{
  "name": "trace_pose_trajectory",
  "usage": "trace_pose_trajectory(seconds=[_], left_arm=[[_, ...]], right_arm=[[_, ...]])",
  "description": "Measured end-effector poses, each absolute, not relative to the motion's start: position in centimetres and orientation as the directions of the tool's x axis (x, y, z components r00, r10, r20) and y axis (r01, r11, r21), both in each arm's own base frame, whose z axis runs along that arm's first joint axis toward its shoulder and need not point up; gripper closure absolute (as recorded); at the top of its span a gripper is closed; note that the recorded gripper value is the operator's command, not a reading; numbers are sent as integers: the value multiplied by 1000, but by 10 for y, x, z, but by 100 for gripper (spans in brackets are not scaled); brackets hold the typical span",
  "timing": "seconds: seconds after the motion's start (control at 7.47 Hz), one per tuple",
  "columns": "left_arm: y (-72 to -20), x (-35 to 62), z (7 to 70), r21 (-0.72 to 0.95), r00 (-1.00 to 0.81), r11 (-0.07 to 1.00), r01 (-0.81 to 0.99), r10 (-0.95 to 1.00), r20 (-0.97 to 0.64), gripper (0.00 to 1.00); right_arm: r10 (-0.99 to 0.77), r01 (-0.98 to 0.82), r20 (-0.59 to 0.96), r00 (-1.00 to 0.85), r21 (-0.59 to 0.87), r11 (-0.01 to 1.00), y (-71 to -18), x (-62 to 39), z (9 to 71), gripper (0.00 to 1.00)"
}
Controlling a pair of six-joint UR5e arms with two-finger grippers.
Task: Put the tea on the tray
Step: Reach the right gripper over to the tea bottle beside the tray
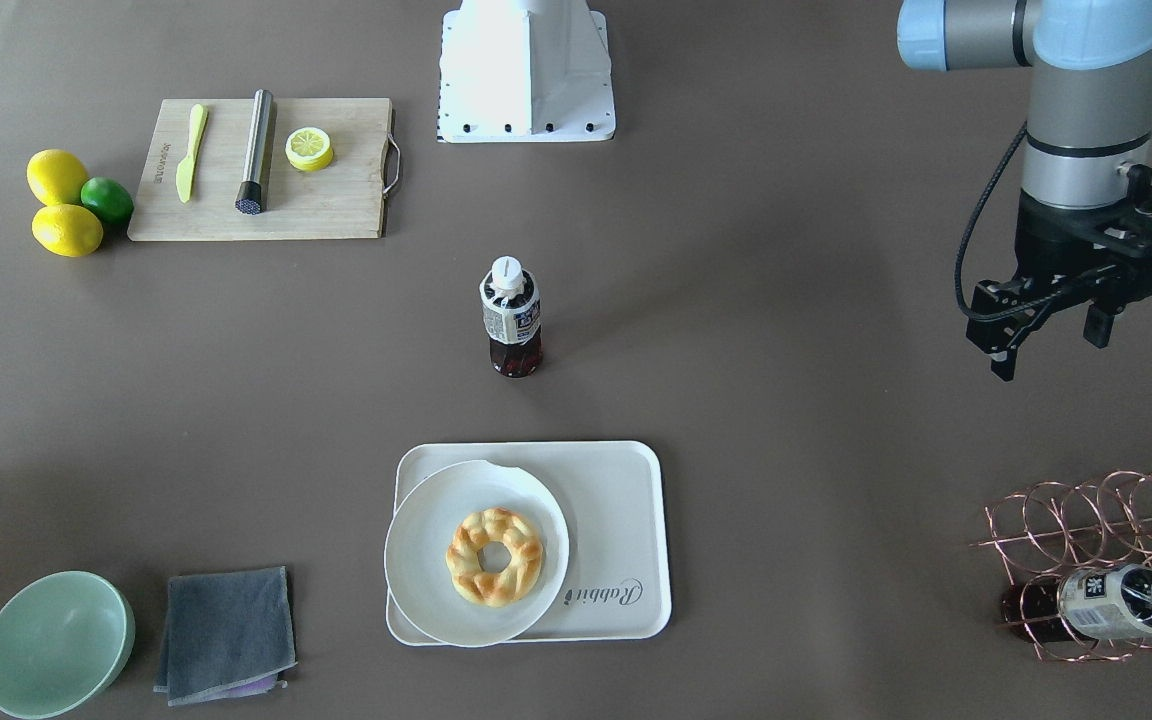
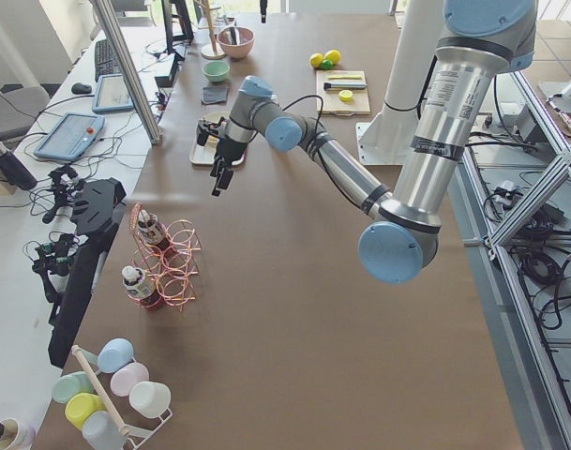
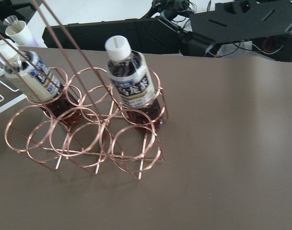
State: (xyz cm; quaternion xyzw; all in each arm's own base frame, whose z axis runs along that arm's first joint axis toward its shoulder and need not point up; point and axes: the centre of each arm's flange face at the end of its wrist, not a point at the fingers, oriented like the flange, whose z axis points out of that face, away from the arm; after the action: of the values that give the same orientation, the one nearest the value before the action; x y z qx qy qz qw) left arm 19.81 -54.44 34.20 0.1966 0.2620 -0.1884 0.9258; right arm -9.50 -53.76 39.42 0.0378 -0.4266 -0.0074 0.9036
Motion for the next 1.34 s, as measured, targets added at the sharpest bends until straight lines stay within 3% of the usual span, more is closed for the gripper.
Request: trace_pose_trajectory(seconds=[0.54,0.8,1.34], left_arm=[[-535,40,460,209,730,950,233,-28,-683,2],[-513,23,497,237,720,959,157,53,-692,2],[-502,19,528,174,711,976,132,29,-703,2]], right_arm=[[14,-74,778,628,42,996,-533,-232,278,0],[21,-91,778,628,46,995,-512,-282,244,0],[-28,-53,804,594,74,996,-483,-314,200,0]])
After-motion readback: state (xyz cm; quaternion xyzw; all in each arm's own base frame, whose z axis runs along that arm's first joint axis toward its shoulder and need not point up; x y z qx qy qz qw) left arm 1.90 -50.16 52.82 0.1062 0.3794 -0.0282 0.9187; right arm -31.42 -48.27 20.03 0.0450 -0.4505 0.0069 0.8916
